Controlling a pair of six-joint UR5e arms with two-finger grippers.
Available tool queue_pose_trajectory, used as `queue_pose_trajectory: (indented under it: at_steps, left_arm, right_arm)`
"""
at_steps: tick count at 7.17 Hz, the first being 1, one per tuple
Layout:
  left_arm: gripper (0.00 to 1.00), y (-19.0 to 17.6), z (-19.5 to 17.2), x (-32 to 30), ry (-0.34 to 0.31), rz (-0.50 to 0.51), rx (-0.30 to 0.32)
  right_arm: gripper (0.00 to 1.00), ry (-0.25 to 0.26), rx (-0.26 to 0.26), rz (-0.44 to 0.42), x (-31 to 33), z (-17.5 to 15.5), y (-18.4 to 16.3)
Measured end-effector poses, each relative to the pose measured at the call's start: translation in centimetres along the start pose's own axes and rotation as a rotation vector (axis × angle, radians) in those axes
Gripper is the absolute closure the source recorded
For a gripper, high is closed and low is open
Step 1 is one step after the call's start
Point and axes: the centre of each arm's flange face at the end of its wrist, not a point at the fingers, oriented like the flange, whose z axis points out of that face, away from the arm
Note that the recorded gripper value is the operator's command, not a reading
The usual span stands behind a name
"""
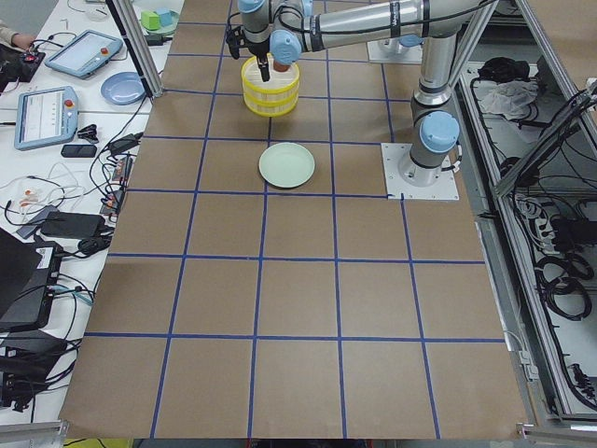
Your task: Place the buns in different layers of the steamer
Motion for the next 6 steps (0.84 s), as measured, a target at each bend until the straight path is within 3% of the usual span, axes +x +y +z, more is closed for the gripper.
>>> queue_pose_trajectory:
  at_steps: [4, 6]
  left_arm:
    - [0.0, 0.7, -10.4, -10.9, -0.249, 0.208, 0.008]
    - [0.0, 3.2, -12.8, -10.9, -0.286, 0.24, 0.006]
  right_arm:
    - [0.0, -0.014, -0.019, -0.057, 1.3, -0.3, 0.7]
    - [0.0, -0.014, -0.023, -0.06, 1.4, -0.1, 1.0]
